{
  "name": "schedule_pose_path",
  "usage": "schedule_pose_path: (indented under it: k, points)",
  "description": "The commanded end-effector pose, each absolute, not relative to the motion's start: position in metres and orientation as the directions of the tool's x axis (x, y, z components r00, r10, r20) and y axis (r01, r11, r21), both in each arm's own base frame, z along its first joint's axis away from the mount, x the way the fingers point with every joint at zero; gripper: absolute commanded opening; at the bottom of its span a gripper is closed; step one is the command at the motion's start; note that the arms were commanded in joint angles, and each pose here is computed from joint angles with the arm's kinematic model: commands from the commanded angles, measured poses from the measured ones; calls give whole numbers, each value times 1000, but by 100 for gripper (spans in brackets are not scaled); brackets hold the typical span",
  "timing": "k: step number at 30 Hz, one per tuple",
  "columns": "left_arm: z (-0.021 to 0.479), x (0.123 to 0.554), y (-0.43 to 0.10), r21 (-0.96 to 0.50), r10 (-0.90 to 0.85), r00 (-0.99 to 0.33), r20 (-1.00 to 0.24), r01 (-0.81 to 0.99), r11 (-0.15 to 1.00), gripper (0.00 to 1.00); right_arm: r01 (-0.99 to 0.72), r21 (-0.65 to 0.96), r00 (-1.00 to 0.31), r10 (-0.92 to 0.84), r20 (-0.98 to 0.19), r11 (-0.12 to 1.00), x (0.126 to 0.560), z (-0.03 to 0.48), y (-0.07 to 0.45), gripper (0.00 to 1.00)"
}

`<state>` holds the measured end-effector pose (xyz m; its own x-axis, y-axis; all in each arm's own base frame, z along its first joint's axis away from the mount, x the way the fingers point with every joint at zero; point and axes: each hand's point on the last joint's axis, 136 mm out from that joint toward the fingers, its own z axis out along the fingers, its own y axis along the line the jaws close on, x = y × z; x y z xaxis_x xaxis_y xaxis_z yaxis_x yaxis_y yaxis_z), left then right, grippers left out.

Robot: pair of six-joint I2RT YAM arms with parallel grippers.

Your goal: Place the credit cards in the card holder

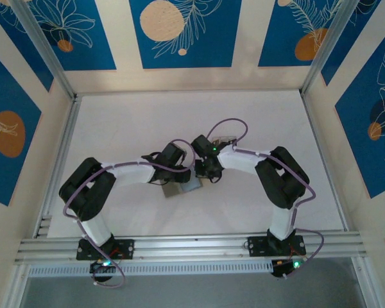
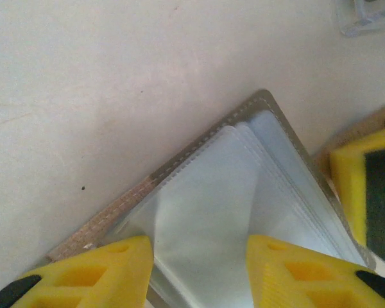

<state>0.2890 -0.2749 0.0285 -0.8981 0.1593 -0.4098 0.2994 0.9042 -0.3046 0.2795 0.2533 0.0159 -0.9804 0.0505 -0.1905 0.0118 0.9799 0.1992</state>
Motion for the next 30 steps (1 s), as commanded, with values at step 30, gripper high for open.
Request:
schedule_pose_path:
  k: [30]
  points:
    - [58,258,-235,-480,11,-933,-361,196,855,20,-29,338,-979,42,-201,941,258,84,281,15]
